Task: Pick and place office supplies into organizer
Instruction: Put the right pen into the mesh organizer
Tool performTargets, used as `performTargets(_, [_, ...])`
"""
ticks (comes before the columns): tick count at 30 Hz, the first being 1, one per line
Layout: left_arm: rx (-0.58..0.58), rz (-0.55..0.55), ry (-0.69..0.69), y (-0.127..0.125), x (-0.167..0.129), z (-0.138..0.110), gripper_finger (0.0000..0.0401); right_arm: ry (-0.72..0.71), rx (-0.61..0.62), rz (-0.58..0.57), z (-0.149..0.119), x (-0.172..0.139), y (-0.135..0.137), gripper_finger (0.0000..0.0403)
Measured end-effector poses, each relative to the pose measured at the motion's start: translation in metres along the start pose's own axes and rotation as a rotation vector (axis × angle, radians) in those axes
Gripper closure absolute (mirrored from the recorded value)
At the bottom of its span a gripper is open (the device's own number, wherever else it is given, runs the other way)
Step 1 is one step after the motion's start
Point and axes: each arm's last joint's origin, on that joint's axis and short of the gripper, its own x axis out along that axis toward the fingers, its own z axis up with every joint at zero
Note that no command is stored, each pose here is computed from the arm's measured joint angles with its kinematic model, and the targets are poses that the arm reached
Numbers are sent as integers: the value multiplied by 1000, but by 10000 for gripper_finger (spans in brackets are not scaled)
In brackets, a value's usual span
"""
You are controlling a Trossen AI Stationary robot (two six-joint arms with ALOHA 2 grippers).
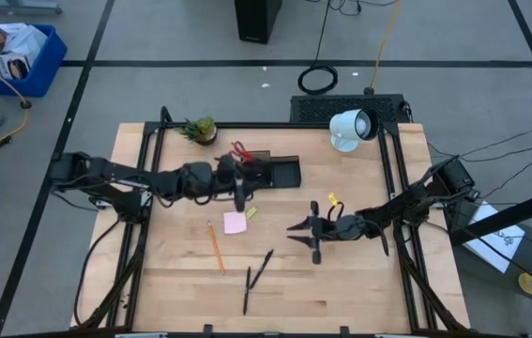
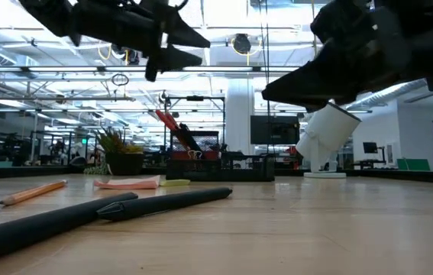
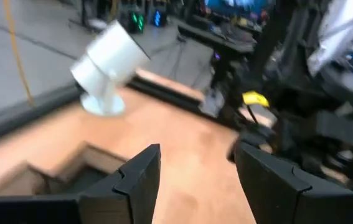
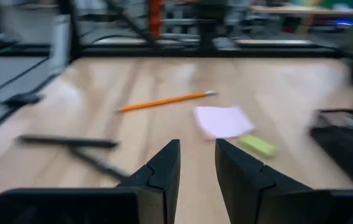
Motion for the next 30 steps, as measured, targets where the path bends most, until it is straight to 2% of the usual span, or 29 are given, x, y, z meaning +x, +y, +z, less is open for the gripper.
performTargets(3, [-16, -18, 36, -11, -6, -14, 190, 12, -23, 77, -1, 0, 2, 312])
performTargets(9, [-74, 10, 79, -28, -18, -39, 190, 77, -28, 248, -5, 3, -6, 312])
performTargets(13, [-65, 45, 79, -37, -26, -49, 189, 73, -87, 365, -3, 7, -7, 303])
performTargets(18, [-88, 96, 38, -49, -32, -53, 190, 128, -208, 406, -6, 27, -3, 254])
performTargets(24, [-120, 31, 20, -66, -41, -55, 189, 172, -292, 439, -8, 64, -2, 178])
performTargets(27, [-142, -6, 31, -75, -46, -58, 189, 210, -291, 522, -15, 76, -6, 165])
performTargets(30, [-168, -42, 16, -85, -52, -59, 189, 219, -293, 565, -22, 84, -14, 169])
